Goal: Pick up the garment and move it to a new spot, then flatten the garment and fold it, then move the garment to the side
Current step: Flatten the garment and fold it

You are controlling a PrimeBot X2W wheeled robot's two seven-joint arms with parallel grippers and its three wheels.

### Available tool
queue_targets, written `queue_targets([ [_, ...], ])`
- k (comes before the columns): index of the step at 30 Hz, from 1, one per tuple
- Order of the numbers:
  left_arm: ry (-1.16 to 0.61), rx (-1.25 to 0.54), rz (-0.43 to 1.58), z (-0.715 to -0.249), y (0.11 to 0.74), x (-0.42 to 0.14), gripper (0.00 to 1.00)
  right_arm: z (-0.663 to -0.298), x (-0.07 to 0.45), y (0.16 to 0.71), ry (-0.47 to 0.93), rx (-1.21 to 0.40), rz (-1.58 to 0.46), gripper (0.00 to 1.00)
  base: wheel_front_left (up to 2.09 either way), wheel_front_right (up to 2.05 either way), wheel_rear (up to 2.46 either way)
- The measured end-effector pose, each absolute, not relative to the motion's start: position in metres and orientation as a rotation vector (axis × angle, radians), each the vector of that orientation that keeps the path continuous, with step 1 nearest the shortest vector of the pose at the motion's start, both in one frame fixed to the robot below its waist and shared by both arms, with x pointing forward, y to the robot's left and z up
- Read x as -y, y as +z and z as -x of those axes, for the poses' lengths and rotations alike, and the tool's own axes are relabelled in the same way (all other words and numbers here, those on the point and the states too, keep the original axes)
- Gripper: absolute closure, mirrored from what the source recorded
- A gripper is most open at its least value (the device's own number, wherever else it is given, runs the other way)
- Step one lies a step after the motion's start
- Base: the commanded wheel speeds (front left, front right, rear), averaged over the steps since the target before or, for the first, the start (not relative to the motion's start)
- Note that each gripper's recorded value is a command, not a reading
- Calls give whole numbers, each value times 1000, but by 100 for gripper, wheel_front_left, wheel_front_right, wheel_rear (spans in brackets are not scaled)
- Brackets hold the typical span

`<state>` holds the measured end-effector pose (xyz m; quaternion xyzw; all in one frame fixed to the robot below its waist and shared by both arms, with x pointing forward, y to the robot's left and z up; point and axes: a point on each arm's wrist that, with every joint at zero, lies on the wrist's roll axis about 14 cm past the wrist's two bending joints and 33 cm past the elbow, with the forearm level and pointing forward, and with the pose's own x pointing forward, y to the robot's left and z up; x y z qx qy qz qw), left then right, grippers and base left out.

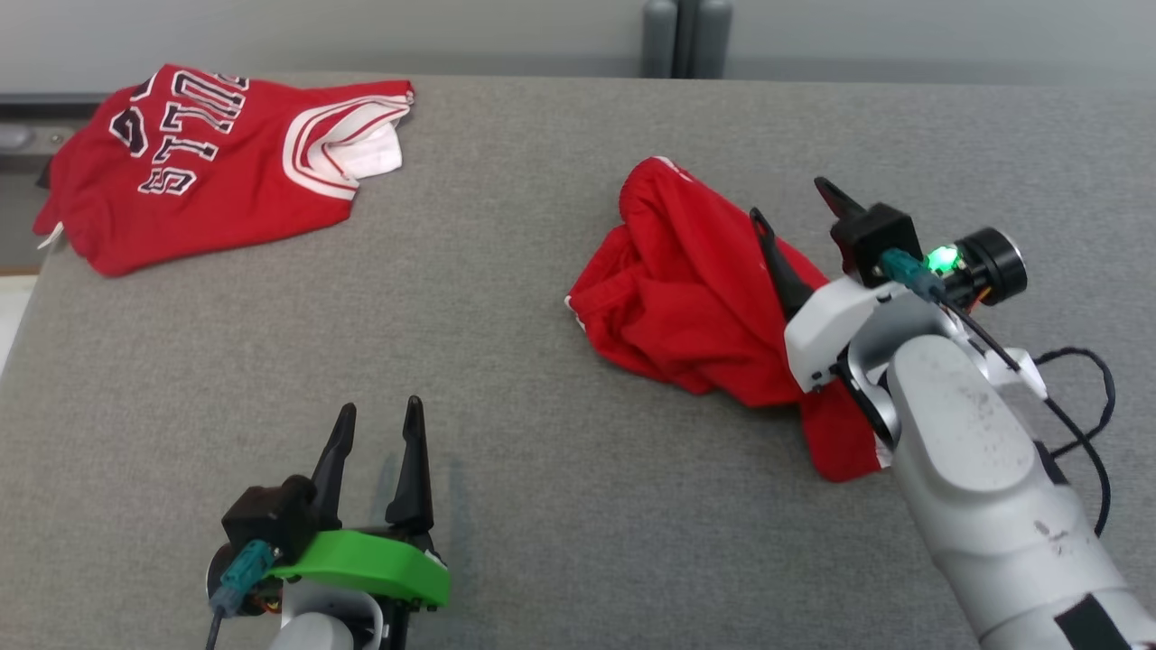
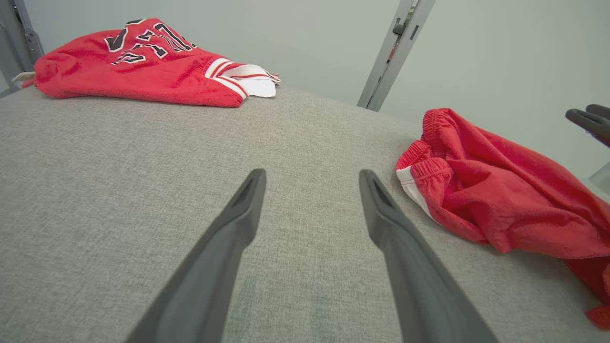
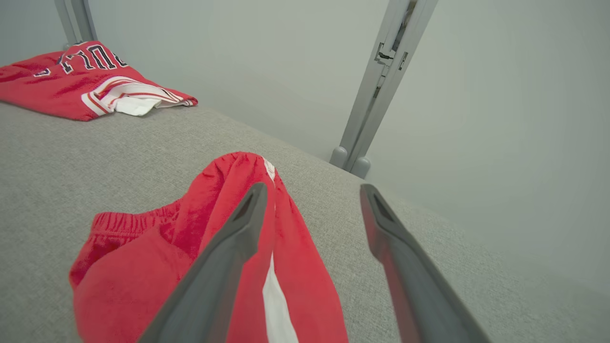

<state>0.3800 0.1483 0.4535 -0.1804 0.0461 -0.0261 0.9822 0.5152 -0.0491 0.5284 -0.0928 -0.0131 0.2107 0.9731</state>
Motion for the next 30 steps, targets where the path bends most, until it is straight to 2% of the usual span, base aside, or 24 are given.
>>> queue_targets([
  [5,4,-109,365,-380,446,-164,0,-545,22,503,483,-120,190,0,0,0,0],
  [13,80,-144,361,-375,433,-184,0,-555,-6,448,554,-352,181,0,0,0,0],
  [14,89,-148,362,-374,432,-186,0,-555,-10,443,563,-371,173,4,0,0,0],
  [15,95,-152,360,-373,430,-188,0,-554,-14,439,571,-384,163,53,0,0,0],
  [17,104,-157,358,-372,429,-190,0,-553,-17,435,582,-392,154,84,0,0,0],
  [19,105,-157,358,-372,429,-190,0,-553,-20,437,592,-370,149,100,0,0,0],
  [30,75,-132,340,-371,438,-184,0,-544,-36,491,655,-131,155,100,0,0,0],
])
